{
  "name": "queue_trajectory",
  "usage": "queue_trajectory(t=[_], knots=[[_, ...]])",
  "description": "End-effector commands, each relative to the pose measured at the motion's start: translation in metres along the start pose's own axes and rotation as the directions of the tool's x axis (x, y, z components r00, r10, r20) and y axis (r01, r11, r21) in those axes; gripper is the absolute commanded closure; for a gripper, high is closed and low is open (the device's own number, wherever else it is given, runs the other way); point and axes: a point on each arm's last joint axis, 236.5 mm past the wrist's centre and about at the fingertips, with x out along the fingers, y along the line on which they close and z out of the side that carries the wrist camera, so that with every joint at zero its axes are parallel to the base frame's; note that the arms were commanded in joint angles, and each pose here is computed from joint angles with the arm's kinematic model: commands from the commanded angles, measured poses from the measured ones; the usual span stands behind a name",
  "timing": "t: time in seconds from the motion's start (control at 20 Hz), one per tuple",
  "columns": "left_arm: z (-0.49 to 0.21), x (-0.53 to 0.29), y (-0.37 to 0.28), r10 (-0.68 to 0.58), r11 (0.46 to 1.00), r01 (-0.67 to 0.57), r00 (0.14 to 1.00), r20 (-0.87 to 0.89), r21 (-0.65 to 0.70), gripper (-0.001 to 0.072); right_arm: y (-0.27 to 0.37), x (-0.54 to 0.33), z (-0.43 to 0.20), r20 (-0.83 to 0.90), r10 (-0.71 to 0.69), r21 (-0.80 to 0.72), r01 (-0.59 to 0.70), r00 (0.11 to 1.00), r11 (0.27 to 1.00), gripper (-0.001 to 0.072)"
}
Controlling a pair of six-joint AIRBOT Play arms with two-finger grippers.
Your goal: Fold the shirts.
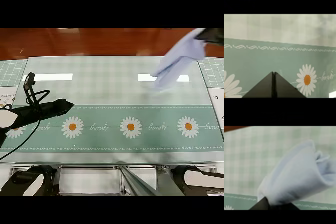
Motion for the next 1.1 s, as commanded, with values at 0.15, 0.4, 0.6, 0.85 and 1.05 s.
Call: queue_trajectory(t=[0.15,0.4,0.6,0.85,1.05], knots=[[0.000,0.000,0.000,-0.001,1.000,0.001,1.000,0.002,0.001,0.0689,-0.109,-0.100,-0.026,0.018,-0.128,0.281,0.118,0.992,0.953,0.0689],[0.013,-0.001,0.001,0.006,1.000,-0.006,0.999,0.054,0.001,0.0689,-0.168,-0.143,-0.065,0.003,-0.297,0.478,0.260,0.955,0.839,0.0689],[0.027,-0.002,0.003,0.013,1.000,-0.013,0.993,0.114,0.001,0.0689,-0.211,-0.161,-0.137,-0.129,-0.428,0.600,0.414,0.894,0.684,0.0689],[0.053,-0.006,0.006,0.026,1.000,-0.027,0.974,0.226,-0.002,0.0689,-0.245,-0.174,-0.258,-0.377,-0.485,0.698,0.587,0.789,0.411,0.0688],[0.065,-0.008,0.009,0.036,0.999,-0.035,0.962,0.271,-0.006,0.0689,-0.247,-0.189,-0.332,-0.540,-0.497,0.699,0.691,0.679,0.185,0.0686]])
